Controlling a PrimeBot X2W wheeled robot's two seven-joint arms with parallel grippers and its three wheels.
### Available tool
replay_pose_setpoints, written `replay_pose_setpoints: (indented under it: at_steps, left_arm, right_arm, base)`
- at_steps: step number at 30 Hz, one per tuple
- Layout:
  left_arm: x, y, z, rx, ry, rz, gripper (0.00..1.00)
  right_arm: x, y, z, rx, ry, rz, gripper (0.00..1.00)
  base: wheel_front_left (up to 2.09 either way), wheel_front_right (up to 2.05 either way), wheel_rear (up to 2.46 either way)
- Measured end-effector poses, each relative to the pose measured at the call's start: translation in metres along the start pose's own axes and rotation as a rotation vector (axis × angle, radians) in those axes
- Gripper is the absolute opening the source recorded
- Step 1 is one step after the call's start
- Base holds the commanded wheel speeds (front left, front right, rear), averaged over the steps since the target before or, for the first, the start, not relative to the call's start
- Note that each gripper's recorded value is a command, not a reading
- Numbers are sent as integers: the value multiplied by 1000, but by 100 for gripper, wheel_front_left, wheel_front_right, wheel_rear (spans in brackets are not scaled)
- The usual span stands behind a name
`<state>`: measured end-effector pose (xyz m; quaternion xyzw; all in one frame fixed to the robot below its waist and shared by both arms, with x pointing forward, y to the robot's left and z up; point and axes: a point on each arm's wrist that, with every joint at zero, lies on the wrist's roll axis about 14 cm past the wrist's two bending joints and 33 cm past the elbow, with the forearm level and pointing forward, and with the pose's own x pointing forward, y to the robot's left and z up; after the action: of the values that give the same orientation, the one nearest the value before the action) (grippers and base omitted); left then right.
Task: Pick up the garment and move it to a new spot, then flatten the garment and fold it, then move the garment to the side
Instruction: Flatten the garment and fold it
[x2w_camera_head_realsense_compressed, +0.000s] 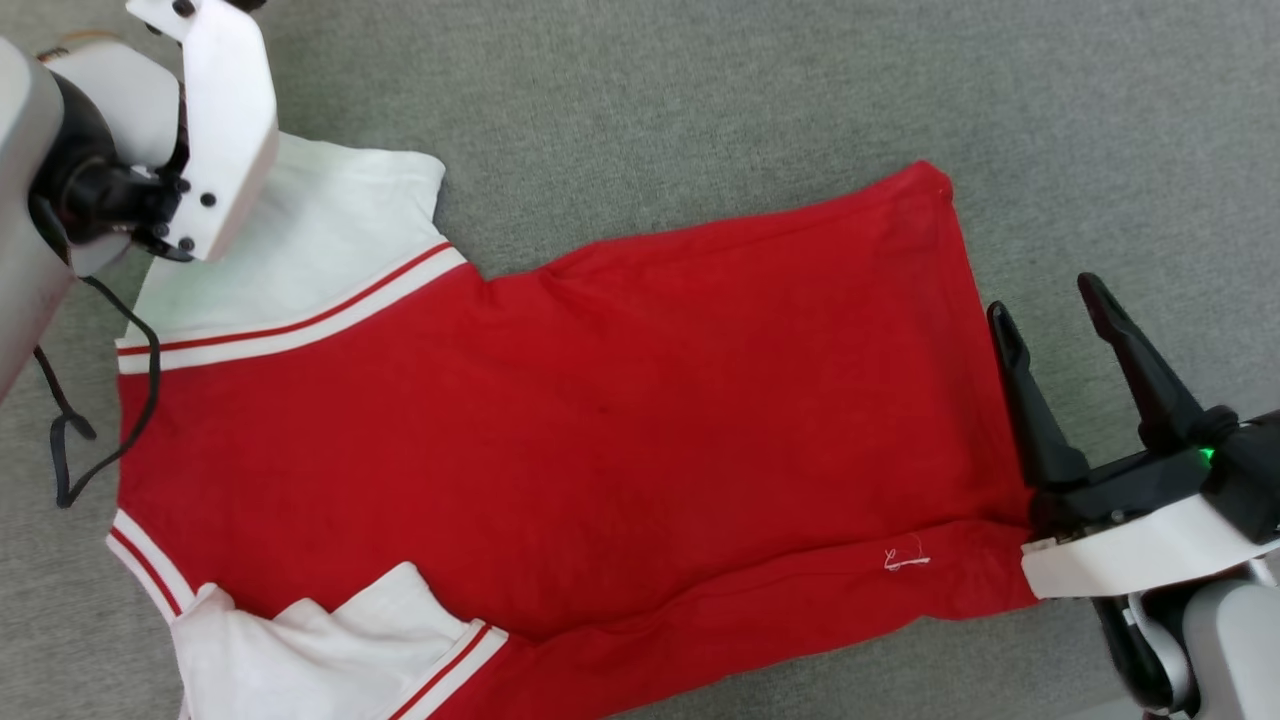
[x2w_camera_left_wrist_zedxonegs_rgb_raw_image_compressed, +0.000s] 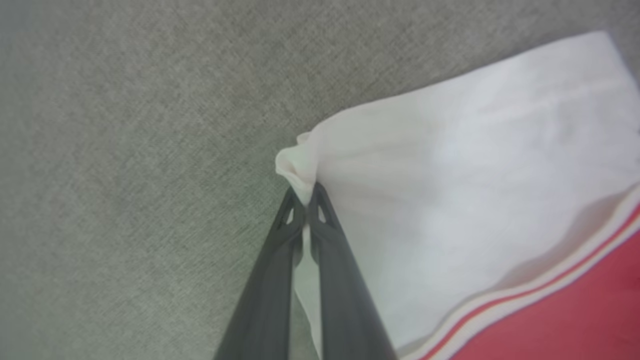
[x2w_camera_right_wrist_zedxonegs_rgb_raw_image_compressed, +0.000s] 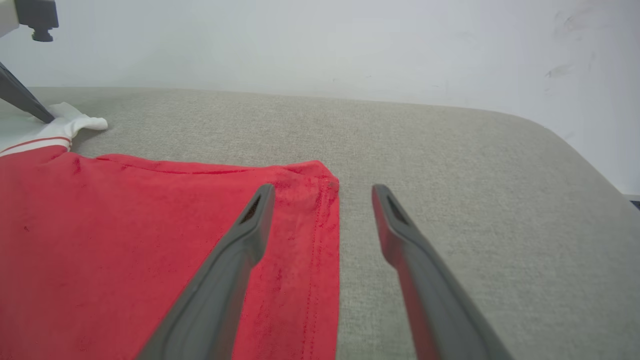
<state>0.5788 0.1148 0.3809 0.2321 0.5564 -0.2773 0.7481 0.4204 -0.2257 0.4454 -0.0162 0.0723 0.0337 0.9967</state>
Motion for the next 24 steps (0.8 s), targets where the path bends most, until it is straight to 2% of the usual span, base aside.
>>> replay_pose_setpoints:
  at_steps: [4, 9, 12, 15, 19, 24]
  left_arm:
    - [-13, -3, -2, 12, -30, 7, 0]
    - [-46, -14, 10, 55, -149, 16, 0]
    - [-63, -23, 8, 80, -205, 12, 0]
    - [-77, -28, 1, 107, -240, 23, 0]
    - [-93, -37, -8, 130, -284, 18, 0]
    - [-104, -41, -18, 161, -317, 27, 0]
  right_arm:
    - [0, -10, 22, -25, -63, -16, 100]
    - [7, -24, 63, -83, -137, -10, 100]
    - [14, -26, 86, -146, -137, 20, 100]
    - [24, -23, 86, -212, -27, 82, 100]
    - [34, -20, 73, -281, 194, 168, 100]
    - [49, -23, 62, -353, 428, 227, 100]
  base:
    - [0, 0, 0]
    - [0, 0, 0]
    - [0, 0, 0]
    - [0, 0, 0]
    - [0, 0, 0]
    - [0, 0, 0]
